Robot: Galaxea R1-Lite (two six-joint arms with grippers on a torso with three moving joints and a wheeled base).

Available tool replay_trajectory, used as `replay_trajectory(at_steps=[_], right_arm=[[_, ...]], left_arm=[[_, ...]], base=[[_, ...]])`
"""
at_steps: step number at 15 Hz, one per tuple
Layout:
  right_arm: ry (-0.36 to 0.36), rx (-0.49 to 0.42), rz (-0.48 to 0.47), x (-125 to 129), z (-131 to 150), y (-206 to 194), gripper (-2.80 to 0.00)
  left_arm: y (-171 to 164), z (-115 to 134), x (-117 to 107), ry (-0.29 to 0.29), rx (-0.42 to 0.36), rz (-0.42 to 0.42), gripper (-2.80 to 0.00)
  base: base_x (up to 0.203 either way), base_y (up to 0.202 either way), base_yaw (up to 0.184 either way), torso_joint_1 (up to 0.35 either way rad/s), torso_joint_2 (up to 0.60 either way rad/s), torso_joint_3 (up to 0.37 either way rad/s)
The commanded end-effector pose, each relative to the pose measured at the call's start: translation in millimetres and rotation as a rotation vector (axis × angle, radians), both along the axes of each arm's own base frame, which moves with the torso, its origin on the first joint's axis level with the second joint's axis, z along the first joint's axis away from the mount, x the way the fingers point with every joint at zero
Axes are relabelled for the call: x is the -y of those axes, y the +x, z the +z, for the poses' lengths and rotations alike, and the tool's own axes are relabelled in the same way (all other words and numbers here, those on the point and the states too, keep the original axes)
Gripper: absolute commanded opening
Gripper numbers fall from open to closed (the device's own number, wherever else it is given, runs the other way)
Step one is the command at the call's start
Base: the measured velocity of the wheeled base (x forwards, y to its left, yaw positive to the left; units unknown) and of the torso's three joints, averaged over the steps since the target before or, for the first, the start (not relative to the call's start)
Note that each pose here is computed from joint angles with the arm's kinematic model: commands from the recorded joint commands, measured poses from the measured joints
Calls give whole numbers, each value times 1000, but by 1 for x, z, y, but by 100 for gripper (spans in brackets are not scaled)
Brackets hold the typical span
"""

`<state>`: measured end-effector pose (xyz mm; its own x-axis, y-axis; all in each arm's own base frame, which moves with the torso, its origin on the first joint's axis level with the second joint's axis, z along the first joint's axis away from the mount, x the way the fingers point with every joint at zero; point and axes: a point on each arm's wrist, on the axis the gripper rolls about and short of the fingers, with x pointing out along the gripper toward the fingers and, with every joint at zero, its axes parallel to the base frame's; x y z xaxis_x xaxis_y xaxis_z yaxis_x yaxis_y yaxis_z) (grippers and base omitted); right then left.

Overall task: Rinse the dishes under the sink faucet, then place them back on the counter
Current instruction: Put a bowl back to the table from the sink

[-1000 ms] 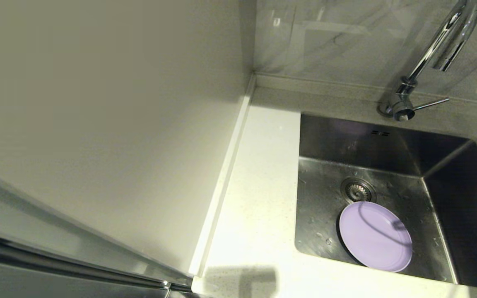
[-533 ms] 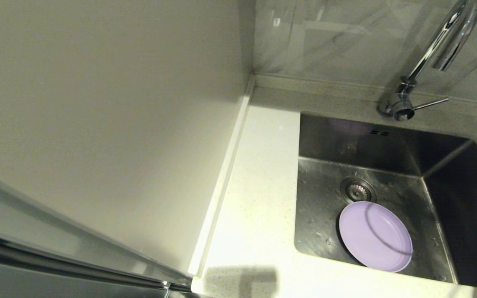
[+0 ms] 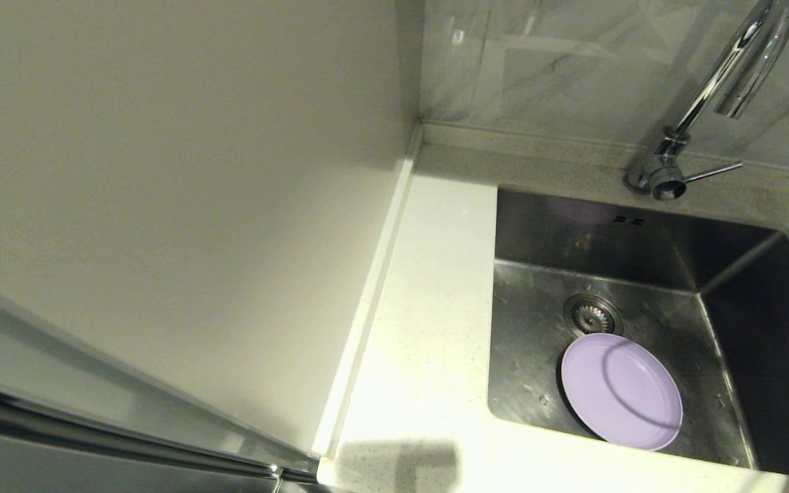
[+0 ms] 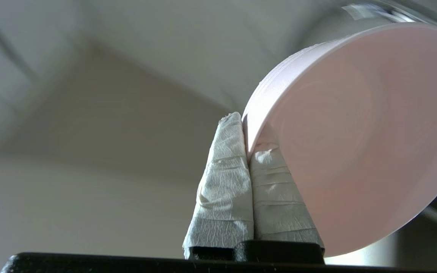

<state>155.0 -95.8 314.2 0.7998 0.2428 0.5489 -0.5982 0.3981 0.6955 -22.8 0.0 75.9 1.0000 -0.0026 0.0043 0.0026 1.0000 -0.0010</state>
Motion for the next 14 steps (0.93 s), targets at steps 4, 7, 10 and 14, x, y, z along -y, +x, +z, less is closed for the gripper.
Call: replay_trajectory(at_steps=[4, 7, 10, 14], right_arm=[[-391, -247, -224, 37, -30, -7, -280], [-647, -384, -355, 44, -58, -5, -280], [-923, -760, -651, 47, -93, -8, -280], [-1121, -1070, -844, 44, -109, -19, -280]], left_arm=[[0, -1, 0, -1, -3, -1, -280], [0, -1, 0, -1, -3, 1, -280], [0, -1, 0, -1, -3, 1, -280], [0, -1, 0, -1, -3, -1, -280]], base=[[0, 0, 0, 0, 0, 0], [0, 0, 0, 0, 0, 0], [0, 0, 0, 0, 0, 0], [0, 0, 0, 0, 0, 0]])
